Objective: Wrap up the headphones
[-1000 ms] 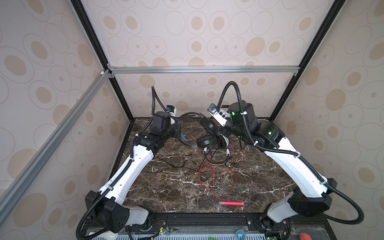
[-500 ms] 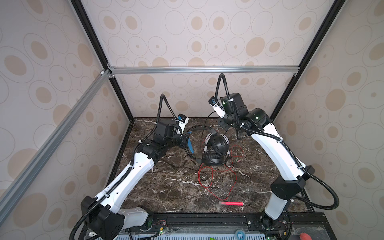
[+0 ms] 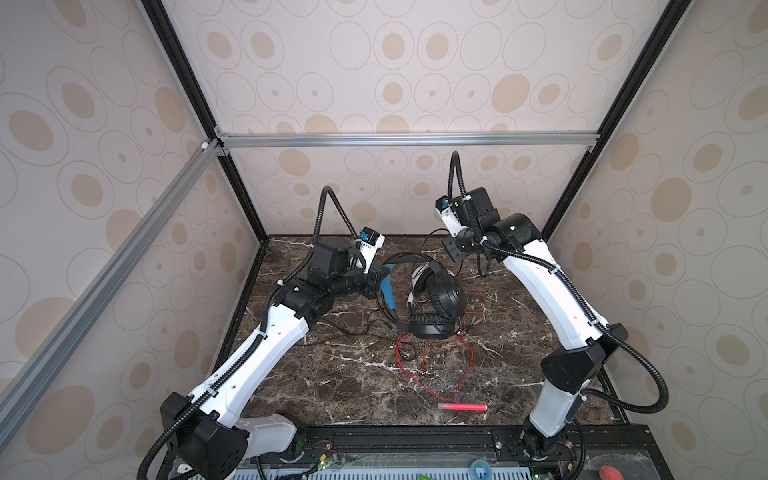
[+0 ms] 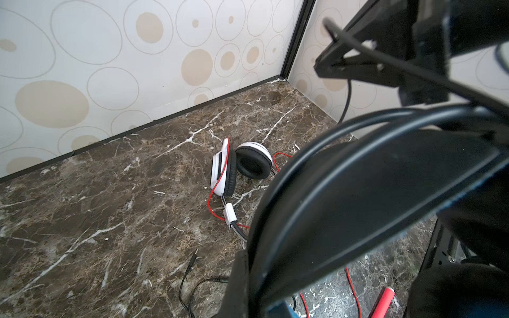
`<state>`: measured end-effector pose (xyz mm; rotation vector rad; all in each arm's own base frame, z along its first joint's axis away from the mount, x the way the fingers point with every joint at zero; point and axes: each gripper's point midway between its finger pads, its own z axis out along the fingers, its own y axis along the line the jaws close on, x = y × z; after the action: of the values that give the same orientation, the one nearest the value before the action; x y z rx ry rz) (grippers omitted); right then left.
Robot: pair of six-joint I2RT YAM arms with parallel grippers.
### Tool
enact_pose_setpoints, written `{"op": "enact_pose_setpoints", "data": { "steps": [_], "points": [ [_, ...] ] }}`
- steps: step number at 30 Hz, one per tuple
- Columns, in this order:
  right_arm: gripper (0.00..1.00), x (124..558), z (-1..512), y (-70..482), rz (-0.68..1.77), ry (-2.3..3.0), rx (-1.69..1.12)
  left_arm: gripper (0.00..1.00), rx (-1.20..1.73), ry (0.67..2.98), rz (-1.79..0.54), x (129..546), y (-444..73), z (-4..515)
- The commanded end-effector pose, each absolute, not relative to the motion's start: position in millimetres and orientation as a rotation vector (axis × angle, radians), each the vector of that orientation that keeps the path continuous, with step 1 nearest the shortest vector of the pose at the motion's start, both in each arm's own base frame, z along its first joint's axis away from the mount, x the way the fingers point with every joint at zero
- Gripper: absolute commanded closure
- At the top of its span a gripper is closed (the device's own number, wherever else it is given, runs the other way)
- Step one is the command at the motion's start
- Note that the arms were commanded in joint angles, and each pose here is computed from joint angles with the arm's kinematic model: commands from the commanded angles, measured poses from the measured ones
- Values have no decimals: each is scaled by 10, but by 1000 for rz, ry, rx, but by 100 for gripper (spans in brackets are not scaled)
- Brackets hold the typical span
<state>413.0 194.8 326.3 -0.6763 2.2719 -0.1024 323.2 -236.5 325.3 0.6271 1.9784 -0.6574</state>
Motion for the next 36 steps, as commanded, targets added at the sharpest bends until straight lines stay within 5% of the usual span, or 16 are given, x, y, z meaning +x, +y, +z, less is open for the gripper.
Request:
{"op": "enact_pose_setpoints", "data": {
  "steps": [1, 10, 22, 36],
  "points": [
    [100, 4060, 3439, 1942, 27, 2243, -586, 100, 610, 1780, -744, 3120, -2421, 3974],
    [95, 4035, 3312, 1983, 137, 2246, -553, 100, 561, 1682, -808, 3095, -2441, 4343],
    [56, 3910, 3428, 2234, 460, 2024, -546, 100, 503, 1544, -923, 3021, -2462, 4875],
    [46, 3866, 3205, 2604, 892, 1812, -518, 100, 416, 1444, -969, 3023, -2401, 5392]
  ]
}}
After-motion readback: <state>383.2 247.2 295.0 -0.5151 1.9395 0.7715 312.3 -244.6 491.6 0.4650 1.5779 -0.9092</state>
